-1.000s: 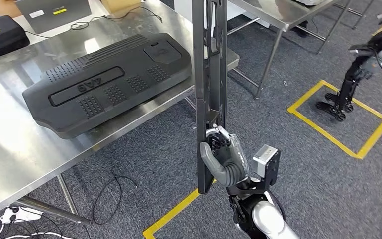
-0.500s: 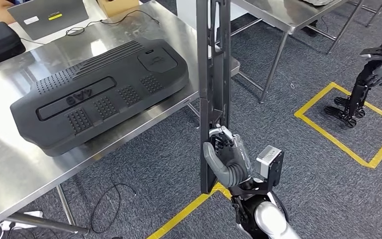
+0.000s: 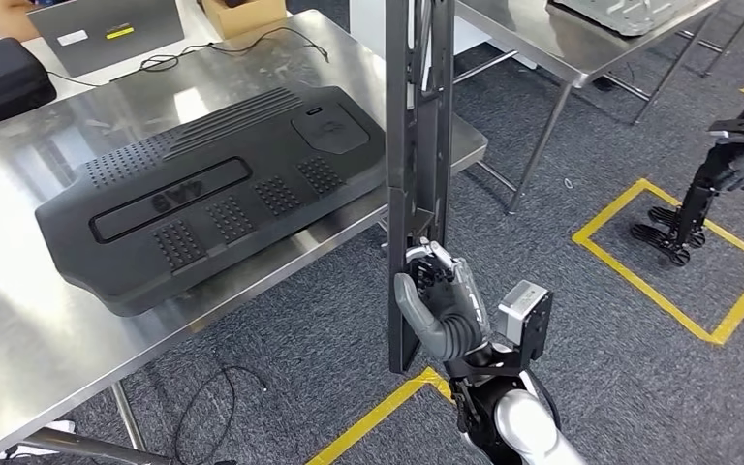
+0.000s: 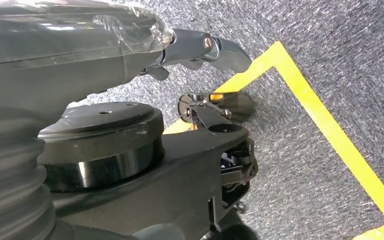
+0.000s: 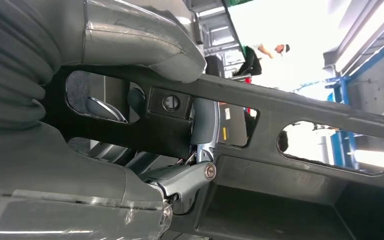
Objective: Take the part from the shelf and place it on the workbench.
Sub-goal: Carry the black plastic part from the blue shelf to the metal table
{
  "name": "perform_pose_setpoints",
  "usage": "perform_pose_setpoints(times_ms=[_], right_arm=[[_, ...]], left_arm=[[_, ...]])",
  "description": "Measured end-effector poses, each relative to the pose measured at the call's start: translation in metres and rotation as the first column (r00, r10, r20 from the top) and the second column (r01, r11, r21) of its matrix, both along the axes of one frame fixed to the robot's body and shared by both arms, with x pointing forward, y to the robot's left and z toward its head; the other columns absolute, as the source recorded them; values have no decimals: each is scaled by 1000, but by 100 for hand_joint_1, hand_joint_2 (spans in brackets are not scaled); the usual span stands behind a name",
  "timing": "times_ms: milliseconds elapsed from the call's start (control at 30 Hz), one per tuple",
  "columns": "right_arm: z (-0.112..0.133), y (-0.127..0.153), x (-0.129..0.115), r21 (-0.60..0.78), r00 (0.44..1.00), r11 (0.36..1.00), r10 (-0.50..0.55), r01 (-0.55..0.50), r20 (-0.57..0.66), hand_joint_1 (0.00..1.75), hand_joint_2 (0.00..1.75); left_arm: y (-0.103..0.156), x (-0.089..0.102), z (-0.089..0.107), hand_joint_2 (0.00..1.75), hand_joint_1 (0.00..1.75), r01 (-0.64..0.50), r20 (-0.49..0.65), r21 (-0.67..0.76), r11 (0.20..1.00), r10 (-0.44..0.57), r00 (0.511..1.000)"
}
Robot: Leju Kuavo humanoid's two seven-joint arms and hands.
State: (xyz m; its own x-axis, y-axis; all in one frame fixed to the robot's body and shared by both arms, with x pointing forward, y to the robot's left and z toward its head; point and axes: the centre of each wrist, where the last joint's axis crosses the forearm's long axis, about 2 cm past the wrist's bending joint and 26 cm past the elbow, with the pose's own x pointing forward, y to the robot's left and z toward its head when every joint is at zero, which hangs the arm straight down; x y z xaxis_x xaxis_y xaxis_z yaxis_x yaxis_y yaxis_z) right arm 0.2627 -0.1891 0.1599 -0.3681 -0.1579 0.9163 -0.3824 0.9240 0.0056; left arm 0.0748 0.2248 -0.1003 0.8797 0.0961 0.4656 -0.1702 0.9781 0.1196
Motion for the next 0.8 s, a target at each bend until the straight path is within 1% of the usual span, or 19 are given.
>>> perform_pose_setpoints(times_ms=[800], right_arm=[[1, 1, 0, -12, 1000, 1000, -6, 7, 11, 175, 175]], left_arm=[[0, 0, 0, 175, 0, 3, 1, 1, 1000, -3, 1000]])
